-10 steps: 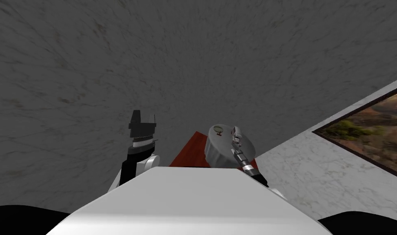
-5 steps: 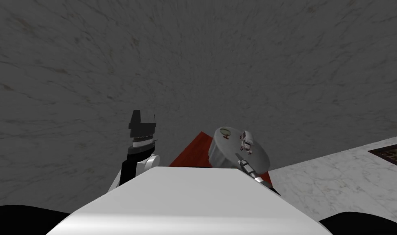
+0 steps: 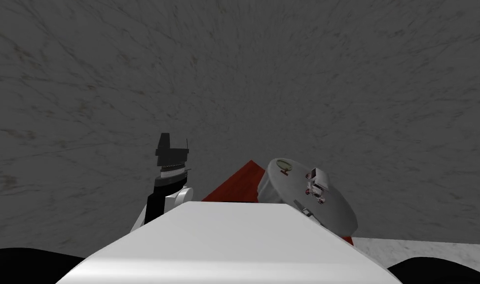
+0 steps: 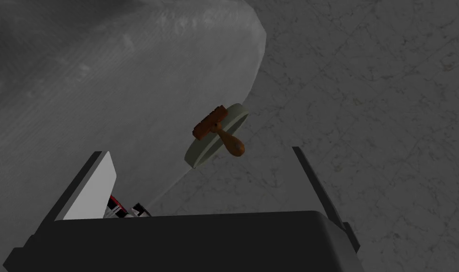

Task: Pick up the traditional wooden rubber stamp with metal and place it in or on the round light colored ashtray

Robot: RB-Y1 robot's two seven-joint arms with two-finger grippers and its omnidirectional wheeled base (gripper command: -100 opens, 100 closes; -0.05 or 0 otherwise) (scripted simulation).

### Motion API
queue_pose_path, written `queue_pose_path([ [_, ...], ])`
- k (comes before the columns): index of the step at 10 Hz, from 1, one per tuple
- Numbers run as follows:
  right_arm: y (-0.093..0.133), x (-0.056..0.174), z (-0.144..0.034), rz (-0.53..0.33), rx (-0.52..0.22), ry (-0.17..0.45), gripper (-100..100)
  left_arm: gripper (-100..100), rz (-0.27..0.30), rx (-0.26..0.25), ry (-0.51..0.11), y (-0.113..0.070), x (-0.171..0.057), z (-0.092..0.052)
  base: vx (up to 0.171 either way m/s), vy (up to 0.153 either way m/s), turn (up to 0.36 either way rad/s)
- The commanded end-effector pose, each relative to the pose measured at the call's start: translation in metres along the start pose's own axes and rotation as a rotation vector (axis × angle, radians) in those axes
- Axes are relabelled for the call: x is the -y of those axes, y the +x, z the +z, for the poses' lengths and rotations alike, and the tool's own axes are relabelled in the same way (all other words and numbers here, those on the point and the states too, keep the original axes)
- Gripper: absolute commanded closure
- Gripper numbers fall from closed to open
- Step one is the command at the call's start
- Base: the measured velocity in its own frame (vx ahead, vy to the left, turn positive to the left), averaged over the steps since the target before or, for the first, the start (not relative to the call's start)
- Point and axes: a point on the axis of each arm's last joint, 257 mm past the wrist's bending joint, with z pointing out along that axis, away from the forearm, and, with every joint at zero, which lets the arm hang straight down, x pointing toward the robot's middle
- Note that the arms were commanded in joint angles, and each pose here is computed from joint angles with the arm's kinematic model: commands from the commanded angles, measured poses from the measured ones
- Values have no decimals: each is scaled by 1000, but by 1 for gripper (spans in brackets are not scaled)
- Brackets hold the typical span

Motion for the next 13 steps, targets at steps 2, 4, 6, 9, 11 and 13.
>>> queue_pose_path([
  [2, -4, 36, -15, -46, -25, 88, -100, 0, 0, 0, 0, 0, 0, 0, -10, -1, 326],
  [4, -6, 65, -31, -81, -46, 158, -100, 0, 0, 0, 0, 0, 0, 0, -9, 2, 302],
  [6, -9, 93, -48, -115, -67, 226, -100, 0, 0, 0, 0, 0, 0, 0, -10, 0, 271],
  [9, -16, 139, -83, -181, -110, 344, -100, 0, 0, 0, 0, 0, 0, 0, -13, -3, 333],
  [11, -20, 165, -105, -208, -131, 414, -100, 0, 0, 0, 0, 0, 0, 0, -12, -9, 275],
  [13, -25, 187, -126, -235, -152, 475, -100, 0, 0, 0, 0, 0, 0, 0, -19, -18, 395],
])
